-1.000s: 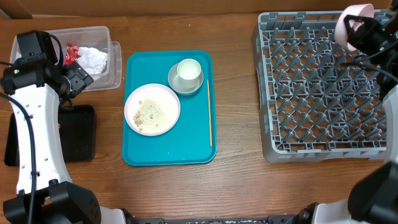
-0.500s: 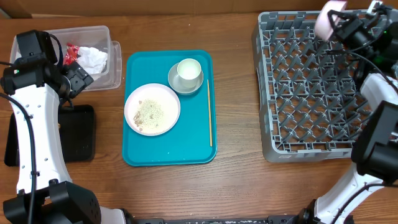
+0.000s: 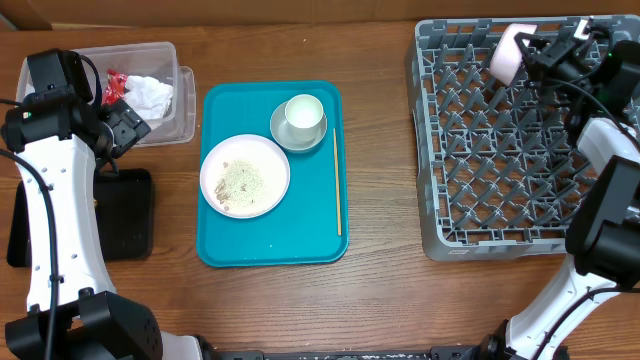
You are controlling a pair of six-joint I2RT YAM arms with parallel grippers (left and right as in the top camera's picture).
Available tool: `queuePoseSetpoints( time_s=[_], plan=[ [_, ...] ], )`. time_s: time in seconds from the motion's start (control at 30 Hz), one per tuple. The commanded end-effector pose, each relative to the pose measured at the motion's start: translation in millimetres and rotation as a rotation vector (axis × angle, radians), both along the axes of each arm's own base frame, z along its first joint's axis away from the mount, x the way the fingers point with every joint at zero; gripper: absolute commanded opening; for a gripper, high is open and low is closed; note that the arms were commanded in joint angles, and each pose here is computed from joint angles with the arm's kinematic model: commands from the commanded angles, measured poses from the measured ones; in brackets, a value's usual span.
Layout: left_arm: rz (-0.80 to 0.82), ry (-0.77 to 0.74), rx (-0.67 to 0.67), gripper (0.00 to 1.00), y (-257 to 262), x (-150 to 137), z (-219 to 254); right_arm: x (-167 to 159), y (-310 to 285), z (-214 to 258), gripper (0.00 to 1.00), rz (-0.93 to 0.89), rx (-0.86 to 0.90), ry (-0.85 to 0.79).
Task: Sort waste into correct bins and load items into the dishwasher
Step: 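Carry the plate right and set it upright in the grey dish rack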
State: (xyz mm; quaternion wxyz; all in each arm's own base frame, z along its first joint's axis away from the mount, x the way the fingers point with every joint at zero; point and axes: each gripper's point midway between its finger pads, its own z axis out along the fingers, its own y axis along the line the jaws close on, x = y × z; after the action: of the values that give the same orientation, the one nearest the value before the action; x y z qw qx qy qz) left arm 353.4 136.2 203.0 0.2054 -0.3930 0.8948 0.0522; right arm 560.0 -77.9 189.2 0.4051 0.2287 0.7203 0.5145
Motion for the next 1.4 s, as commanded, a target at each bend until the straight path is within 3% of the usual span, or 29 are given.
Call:
queuePoseSetpoints(
  time_s=[0.0, 0.3, 0.47, 0.73, 1.03, 1.23, 1.37],
  plan=[
    [0.015, 0.011, 0.001, 1.00, 1.4, -0.5, -4.3, -10.9, -24.4, 4.1, 0.04, -0.007, 0.038, 0.011],
    [0.015, 0.011, 0.001, 1.00, 1.4, -0.5, -4.3, -32.3, -59.8, 8.6, 0.04, 0.006, 0.066, -0.001],
    [0.015, 0.010, 0.001, 1.00, 1.4, -0.4, -4.3, -41.6, -76.6, 12.7, 0.21, -0.004, 0.072, -0.010],
    [0.015, 0.010, 0.001, 1.00, 1.4, -0.4, -4.3, -57.2, -99.9, 18.7, 0.11, -0.035, 0.096, 0.009],
    [0.015, 0.011, 0.001, 1.00, 1.4, -0.5, -4.3, -72.0, -105.7, 37.7, 0.09, -0.056, 0.094, 0.026],
    [0.015, 0.011, 0.001, 1.00, 1.4, -0.5, -4.3, -86.7, -96.0, 62.7, 0.09, -0.089, -0.005, 0.027],
    [0.015, 0.011, 0.001, 1.00, 1.4, -0.5, -4.3, -102.5, -89.1, 73.0, 0.09, -0.185, -0.182, 0.085]
  ],
)
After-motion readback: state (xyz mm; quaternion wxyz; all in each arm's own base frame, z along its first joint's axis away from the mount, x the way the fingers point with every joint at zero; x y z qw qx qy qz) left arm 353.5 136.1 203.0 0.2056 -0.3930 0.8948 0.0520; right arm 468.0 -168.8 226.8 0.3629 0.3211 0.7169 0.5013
